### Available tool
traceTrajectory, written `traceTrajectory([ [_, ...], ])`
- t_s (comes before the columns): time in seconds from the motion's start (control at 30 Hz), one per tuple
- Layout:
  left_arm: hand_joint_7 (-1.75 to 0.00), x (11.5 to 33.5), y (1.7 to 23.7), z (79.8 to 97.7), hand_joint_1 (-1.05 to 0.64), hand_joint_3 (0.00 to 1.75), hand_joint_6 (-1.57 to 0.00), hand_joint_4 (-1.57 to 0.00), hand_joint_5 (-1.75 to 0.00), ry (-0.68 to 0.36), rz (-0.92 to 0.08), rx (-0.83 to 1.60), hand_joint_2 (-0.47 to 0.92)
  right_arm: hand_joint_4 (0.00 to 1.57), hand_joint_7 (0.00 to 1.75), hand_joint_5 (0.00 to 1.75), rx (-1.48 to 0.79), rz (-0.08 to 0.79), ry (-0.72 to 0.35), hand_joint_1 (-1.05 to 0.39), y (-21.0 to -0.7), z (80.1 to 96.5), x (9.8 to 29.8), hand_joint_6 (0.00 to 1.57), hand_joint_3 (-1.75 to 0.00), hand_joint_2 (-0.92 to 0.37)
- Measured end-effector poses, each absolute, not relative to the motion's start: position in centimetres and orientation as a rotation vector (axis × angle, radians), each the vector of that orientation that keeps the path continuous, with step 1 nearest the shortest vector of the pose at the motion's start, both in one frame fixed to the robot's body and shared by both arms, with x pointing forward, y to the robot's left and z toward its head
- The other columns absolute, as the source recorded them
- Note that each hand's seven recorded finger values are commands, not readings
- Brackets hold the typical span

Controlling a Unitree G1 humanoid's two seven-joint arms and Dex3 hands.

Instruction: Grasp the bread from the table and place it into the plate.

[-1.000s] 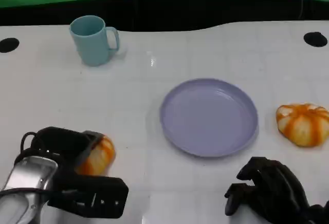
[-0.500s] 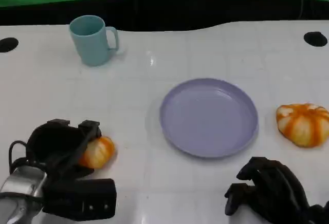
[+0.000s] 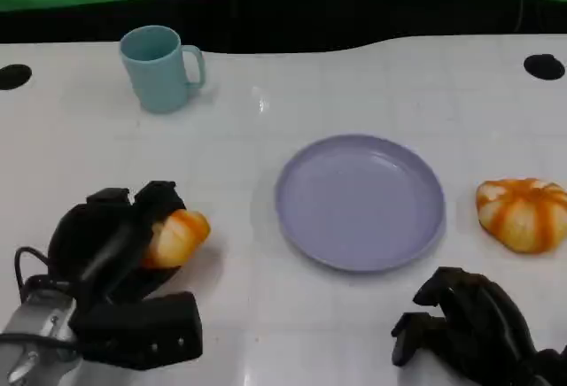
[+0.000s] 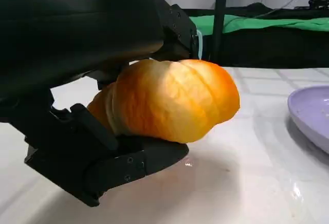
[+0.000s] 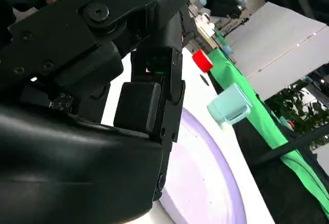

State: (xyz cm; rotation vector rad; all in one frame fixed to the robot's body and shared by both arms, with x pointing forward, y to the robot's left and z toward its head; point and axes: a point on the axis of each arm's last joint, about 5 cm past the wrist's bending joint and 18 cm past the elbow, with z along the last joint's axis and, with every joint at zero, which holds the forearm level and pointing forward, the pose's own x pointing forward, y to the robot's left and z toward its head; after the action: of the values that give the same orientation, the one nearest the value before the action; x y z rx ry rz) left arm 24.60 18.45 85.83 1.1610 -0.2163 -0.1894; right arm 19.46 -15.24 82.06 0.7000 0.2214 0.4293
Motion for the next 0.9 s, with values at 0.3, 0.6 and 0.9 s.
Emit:
traceTrajectory([
  [0.3,-1.75,25.9,17.5,87.9,-0.25,1.17,-0.54,-0.74,-1.75,-0.280,-0.204,1.031,0.43,1.57,0.39,0.74,0.700,0.426,0.220,-1.05,-15.3,82.1,19.5,1.57,0.00,-0.70],
  [0.6,-1.75,27.9,14.9,89.8,-0.25,1.04,-0.56,-0.75,-1.75,-0.382,-0.235,0.979,0.50,1.57,0.39,0.74,0.698,0.431,0.222,-1.05,-15.2,82.1,19.5,1.57,0.00,-0.70],
  [0.9,-1.75,29.0,11.4,89.8,-0.23,1.00,-0.60,-0.82,-1.75,-0.426,-0.266,0.929,0.50,1.57,0.37,0.72,0.690,0.445,0.220,-1.03,-15.2,82.0,19.3,1.57,-0.01,-0.72],
])
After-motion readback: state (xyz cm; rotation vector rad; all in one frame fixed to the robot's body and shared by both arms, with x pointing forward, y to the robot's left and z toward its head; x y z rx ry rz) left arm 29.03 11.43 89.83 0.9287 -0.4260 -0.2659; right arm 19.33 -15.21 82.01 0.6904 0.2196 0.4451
